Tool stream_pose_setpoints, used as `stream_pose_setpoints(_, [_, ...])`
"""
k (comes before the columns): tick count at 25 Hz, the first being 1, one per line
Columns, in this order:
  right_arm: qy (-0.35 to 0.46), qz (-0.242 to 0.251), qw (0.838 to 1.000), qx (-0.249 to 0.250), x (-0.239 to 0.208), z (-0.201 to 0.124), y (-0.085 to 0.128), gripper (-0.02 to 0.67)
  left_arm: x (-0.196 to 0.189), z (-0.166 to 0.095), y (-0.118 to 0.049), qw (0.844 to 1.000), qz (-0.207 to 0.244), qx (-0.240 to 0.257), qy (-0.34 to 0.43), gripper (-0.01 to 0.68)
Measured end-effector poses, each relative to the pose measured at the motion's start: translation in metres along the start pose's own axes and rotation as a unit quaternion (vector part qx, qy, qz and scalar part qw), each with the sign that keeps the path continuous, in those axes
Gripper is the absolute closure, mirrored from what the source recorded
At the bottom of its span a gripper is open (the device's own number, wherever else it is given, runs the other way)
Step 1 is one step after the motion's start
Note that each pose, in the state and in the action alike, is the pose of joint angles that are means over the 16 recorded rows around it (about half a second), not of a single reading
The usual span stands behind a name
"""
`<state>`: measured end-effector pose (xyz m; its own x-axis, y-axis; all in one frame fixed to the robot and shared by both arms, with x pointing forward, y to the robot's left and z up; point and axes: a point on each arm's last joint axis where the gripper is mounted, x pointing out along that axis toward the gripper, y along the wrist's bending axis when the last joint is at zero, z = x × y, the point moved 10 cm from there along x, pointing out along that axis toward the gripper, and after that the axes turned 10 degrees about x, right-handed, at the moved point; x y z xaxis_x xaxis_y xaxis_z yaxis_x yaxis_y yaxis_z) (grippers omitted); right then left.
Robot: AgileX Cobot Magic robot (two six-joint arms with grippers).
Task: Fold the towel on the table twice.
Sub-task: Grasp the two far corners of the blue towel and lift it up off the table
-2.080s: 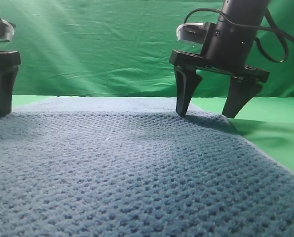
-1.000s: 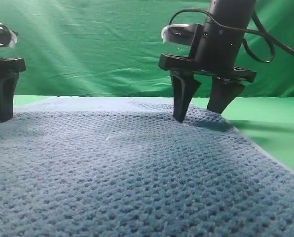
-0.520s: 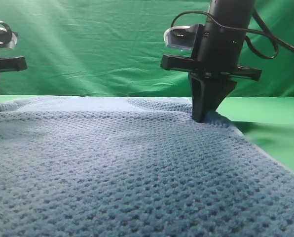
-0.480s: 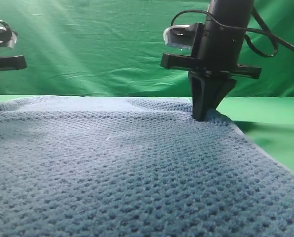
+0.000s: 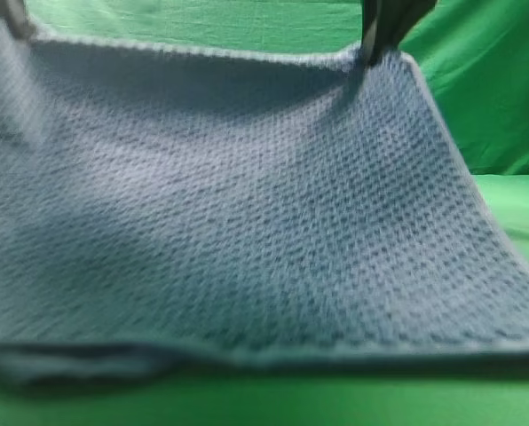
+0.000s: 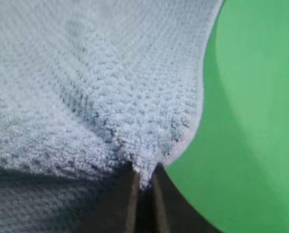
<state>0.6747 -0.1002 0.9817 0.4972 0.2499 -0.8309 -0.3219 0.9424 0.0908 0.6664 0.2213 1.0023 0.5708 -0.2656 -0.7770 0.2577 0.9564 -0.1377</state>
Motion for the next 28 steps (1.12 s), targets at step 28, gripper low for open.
stream_pose_setpoints(28, [-0.340,-0.021,0.940,-0.006,-0.069,0.174,-0.036,0.649,-0.043,0.193,-0.045,0.937,-0.066,0.072,-0.335,0.673])
